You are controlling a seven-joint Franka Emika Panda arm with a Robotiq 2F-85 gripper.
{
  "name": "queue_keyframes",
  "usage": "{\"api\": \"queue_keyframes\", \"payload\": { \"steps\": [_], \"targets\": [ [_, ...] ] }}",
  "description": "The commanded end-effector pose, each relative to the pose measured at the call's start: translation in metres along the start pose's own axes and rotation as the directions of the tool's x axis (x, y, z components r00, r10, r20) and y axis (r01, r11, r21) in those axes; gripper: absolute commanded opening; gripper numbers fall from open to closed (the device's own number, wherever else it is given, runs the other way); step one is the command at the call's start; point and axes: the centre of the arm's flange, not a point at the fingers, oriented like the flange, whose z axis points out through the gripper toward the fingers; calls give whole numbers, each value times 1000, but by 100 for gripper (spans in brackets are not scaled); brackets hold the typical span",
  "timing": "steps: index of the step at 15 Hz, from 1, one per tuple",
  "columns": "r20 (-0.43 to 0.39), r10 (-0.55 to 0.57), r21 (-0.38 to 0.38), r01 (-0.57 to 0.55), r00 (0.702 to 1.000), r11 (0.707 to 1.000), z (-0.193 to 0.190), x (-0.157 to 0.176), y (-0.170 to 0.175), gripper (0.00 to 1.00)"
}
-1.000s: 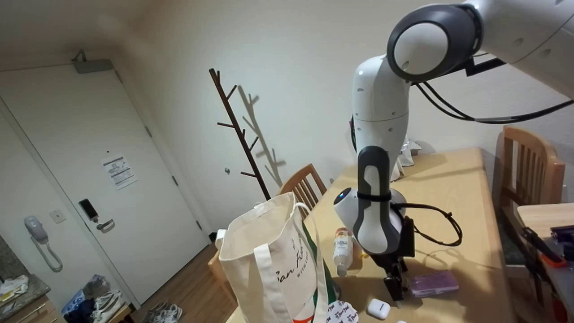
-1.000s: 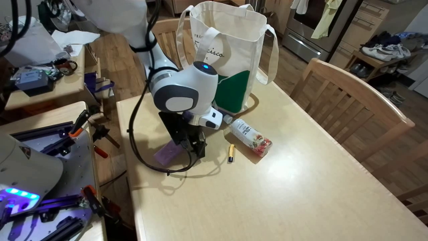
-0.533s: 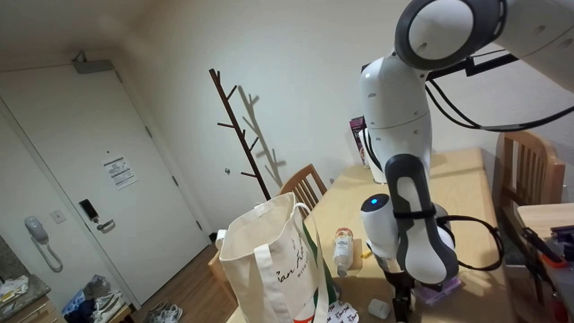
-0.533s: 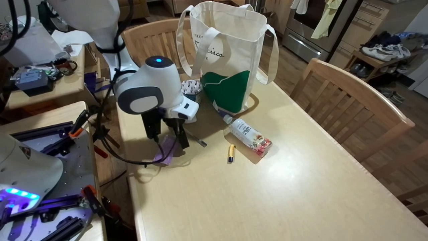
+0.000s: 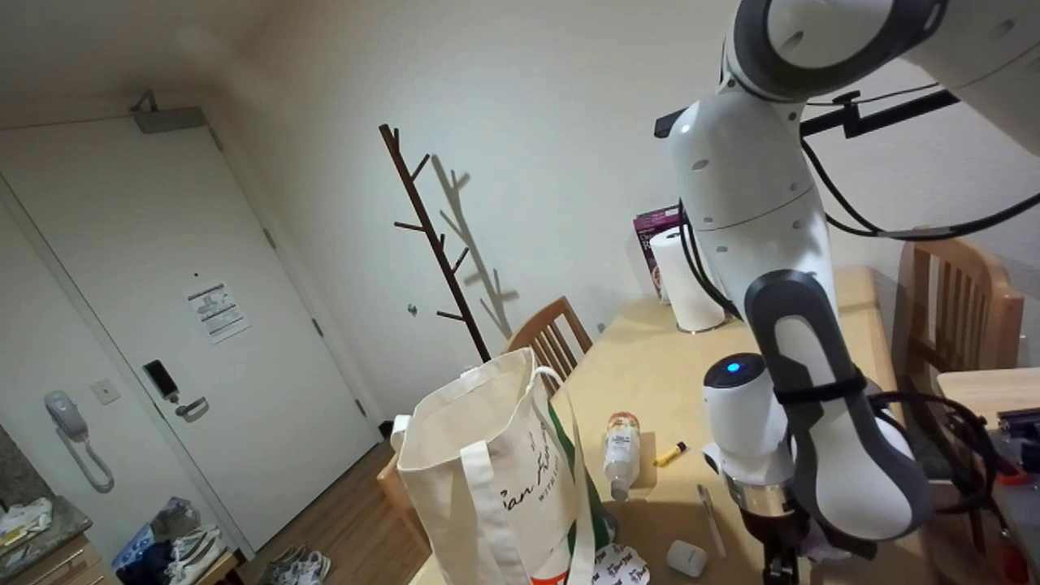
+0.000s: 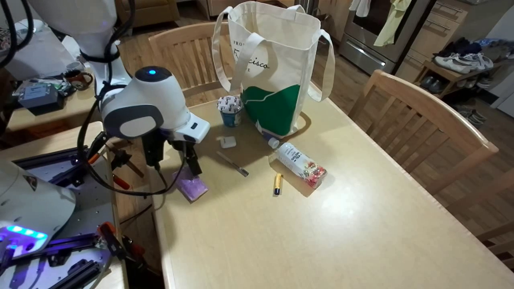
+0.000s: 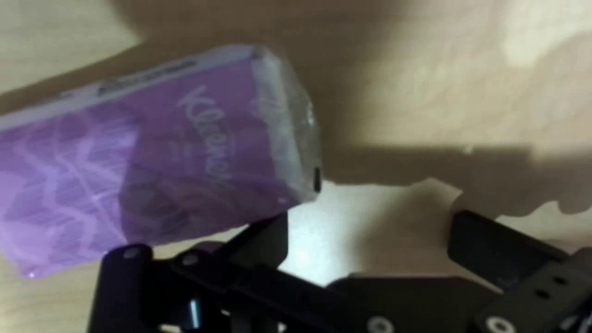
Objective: Put the purple packet in the bag
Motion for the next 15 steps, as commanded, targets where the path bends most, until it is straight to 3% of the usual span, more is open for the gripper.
{"api": "queue_keyframes", "payload": {
  "steps": [1, 3, 6, 7, 12, 14, 15],
  "targets": [
    [25, -91, -5, 91, 996, 996, -43, -38, 4, 100],
    [60, -178, 9, 178, 982, 984, -57, -42, 6, 100],
    [101, -296, 79, 289, 950, 954, -55, -19, 0, 100],
    [86, -229, 34, 227, 970, 973, -36, -13, -10, 100],
    [99, -201, 35, 199, 974, 979, -36, -8, -5, 100],
    [124, -222, 5, 223, 967, 975, -51, -11, 1, 100],
    [155, -181, -34, 189, 971, 981, -66, -18, 4, 100]
  ]
}}
